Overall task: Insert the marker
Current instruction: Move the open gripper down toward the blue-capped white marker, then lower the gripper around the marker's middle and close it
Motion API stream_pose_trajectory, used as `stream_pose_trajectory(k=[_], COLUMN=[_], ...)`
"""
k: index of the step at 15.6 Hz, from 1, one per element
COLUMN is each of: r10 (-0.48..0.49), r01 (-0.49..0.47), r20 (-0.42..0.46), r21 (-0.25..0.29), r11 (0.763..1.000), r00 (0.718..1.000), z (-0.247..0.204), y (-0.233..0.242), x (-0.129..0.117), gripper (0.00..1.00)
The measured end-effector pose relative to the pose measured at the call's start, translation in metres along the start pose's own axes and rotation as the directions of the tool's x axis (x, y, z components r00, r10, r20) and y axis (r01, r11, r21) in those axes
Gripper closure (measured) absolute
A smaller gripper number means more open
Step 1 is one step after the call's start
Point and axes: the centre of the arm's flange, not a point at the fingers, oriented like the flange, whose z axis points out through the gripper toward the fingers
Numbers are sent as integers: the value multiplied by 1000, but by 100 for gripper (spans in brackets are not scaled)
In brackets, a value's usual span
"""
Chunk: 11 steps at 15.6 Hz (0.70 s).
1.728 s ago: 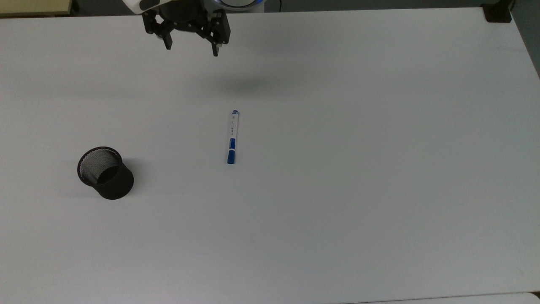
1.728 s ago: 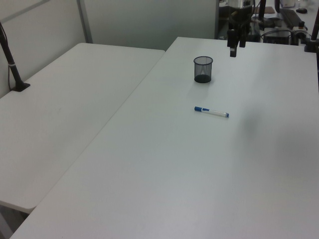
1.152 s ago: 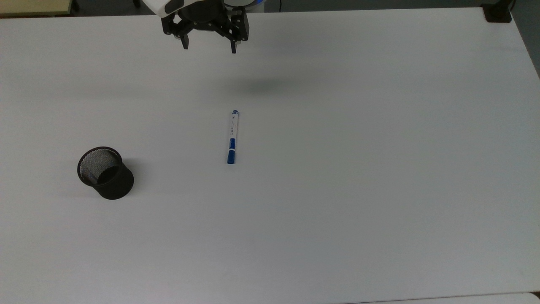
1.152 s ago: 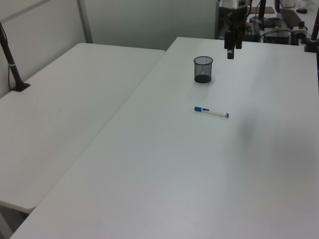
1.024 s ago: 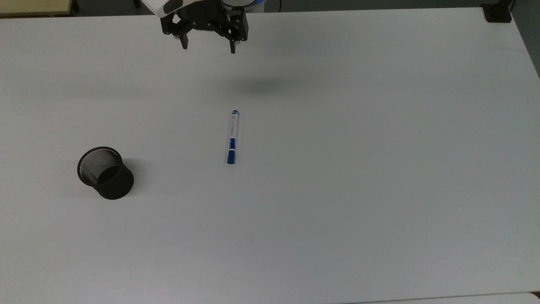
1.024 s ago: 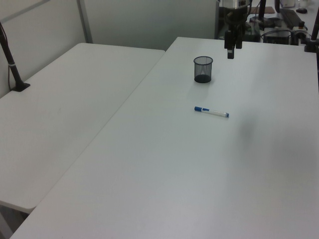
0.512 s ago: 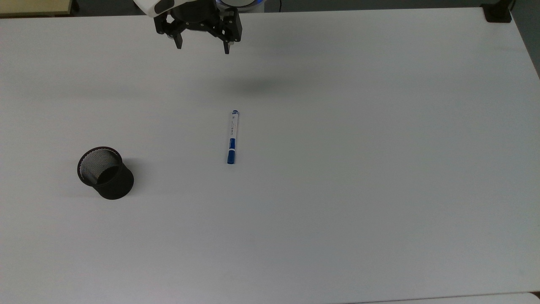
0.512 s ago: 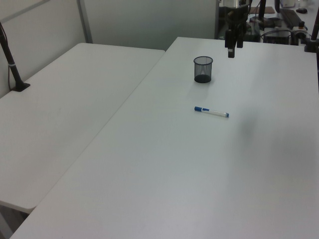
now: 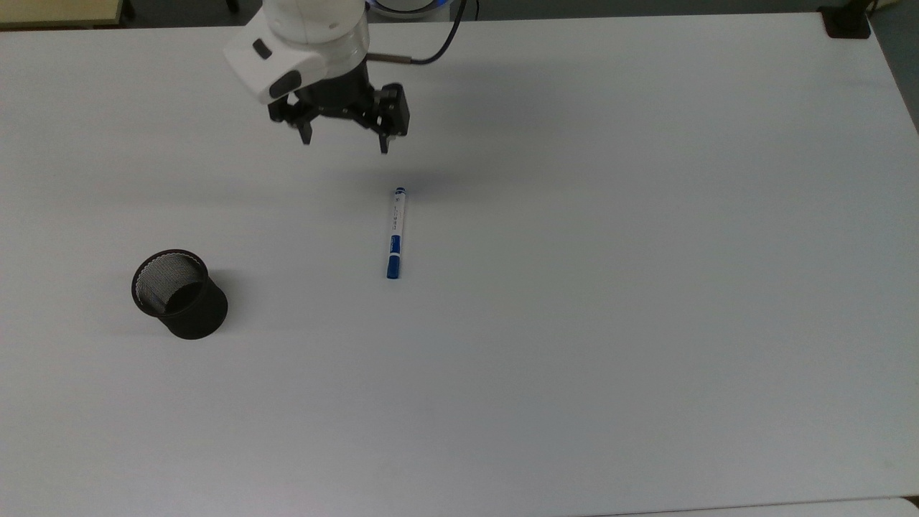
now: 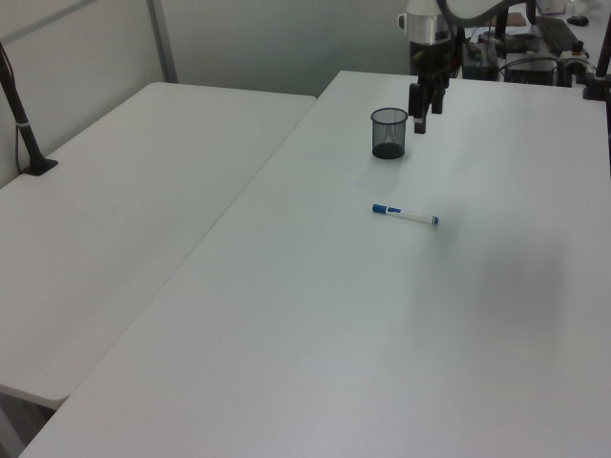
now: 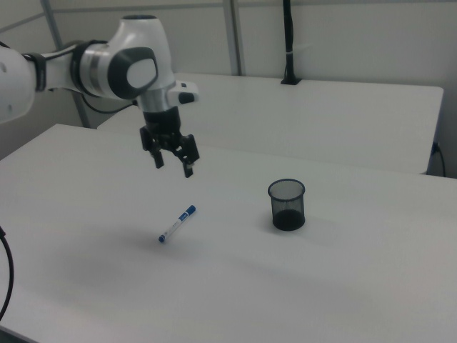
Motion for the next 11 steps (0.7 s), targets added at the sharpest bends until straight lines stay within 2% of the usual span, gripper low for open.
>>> stream_pose_trajectory(k=[6,11], r10=[15,8], r01=[-15,-9], r20=[-56,-54], r21=[-9,-17], r11=[1000,1000], r00=[998,999], z=[66,109], y=[6,2], x=[37,50], gripper=[0,1])
